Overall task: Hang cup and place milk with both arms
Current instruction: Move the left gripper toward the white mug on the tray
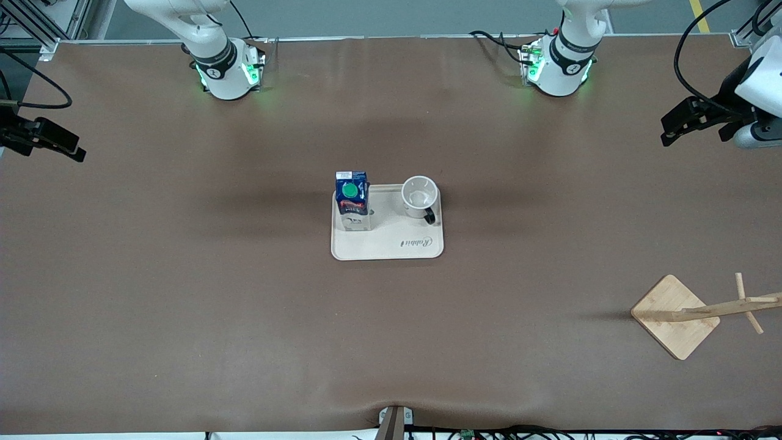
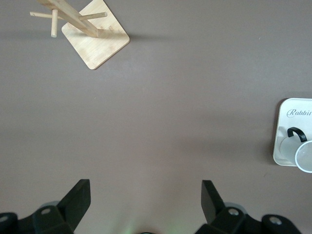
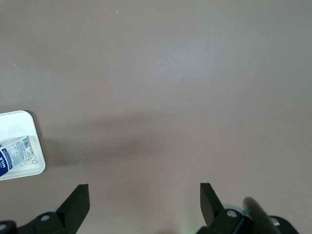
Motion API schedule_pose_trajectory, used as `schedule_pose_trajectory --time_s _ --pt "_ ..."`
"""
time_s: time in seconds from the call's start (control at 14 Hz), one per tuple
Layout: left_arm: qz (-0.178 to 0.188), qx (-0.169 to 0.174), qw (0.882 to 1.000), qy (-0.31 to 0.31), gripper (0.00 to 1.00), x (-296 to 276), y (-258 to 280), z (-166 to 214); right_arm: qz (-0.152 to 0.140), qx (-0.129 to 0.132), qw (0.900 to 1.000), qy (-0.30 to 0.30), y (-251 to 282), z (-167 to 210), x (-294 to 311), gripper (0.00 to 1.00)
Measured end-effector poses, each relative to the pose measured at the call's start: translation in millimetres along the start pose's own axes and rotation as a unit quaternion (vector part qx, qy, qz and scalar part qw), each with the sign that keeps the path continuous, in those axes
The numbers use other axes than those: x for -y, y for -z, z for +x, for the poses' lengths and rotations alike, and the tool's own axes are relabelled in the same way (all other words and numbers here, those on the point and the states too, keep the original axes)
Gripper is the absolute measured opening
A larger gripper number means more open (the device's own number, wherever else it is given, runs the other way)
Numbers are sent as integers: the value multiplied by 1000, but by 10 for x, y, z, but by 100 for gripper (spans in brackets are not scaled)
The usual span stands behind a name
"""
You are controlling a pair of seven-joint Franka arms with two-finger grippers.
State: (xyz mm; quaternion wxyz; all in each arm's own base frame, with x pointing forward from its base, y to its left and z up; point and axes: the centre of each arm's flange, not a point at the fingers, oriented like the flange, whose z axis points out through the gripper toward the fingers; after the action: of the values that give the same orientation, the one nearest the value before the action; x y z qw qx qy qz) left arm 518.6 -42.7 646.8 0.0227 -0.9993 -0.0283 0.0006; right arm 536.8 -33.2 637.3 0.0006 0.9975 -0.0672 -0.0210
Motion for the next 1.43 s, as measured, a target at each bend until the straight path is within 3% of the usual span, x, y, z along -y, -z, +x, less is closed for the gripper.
schedule_pose_trajectory --time_s 0.93,1.43 --pt "1 17 1000 -11 100 -131 -189 109 0 -3 1000 0 23 25 0 100" --pt "0 26 1000 0 100 -1261 -698 188 0 -3 1000 -1 11 57 0 100"
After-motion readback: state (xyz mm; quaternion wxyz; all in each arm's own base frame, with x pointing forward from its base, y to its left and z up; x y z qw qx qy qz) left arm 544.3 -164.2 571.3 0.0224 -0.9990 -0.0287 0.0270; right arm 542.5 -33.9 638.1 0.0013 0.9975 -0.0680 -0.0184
